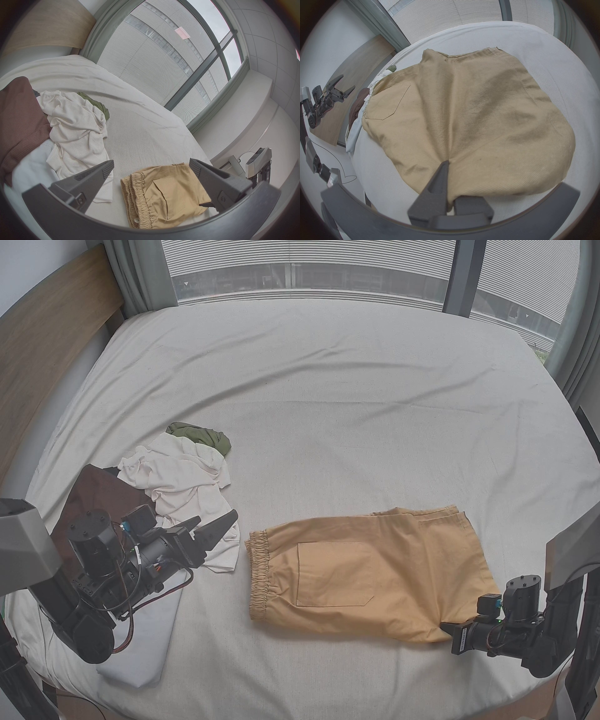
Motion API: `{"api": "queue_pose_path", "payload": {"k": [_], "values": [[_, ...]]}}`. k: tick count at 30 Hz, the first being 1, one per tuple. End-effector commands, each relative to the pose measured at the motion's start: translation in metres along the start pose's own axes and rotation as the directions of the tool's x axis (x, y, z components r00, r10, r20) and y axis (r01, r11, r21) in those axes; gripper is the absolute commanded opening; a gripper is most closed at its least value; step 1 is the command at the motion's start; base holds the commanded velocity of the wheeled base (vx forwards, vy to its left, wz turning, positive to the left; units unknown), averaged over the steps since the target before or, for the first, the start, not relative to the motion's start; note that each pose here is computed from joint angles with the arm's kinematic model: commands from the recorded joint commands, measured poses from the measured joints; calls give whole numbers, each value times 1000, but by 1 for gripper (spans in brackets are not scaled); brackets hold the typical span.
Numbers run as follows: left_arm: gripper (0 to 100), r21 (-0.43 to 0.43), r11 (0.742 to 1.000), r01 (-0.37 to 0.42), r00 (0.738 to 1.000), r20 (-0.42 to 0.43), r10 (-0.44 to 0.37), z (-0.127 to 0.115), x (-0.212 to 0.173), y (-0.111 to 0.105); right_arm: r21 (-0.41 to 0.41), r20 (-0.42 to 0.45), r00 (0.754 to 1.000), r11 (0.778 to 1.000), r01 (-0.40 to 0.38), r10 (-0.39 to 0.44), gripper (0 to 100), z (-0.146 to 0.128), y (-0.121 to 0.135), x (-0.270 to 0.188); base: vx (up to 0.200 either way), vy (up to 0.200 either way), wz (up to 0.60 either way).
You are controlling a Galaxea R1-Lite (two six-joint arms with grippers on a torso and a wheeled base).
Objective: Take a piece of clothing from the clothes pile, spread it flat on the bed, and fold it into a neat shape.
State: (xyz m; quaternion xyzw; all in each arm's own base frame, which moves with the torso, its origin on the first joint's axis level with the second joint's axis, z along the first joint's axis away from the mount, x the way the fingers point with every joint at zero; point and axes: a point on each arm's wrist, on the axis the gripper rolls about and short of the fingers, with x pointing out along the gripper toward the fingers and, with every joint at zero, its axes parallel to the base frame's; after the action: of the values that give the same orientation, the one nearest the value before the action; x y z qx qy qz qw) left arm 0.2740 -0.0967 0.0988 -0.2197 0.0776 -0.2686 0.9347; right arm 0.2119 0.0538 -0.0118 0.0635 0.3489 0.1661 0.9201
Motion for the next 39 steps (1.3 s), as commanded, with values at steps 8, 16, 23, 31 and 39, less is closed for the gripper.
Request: {"api": "queue_pose_path", "payload": {"k": [8,16,23,31,39], "values": [[100,0,1000,4,1000,7,-4,1,0,-1,14,-91,995,999,44,-42,0,-6,2,-14,0,0,0],[100,0,1000,2,1000,3,-2,0,0,0,27,-105,992,997,66,-63,0,-8,1,-13,0,0,0],[100,-2,1000,1,1000,2,-1,0,1,0,39,-98,994,998,57,-53,100,-7,5,-14,0,0,0],[100,1,1000,2,1000,4,-2,1,1,0,33,35,997,997,65,-66,100,13,10,-34,0,0,0],[100,1,1000,2,1000,4,-2,0,1,0,104,158,972,982,159,-174,100,30,-9,-56,0,0,0]]}}
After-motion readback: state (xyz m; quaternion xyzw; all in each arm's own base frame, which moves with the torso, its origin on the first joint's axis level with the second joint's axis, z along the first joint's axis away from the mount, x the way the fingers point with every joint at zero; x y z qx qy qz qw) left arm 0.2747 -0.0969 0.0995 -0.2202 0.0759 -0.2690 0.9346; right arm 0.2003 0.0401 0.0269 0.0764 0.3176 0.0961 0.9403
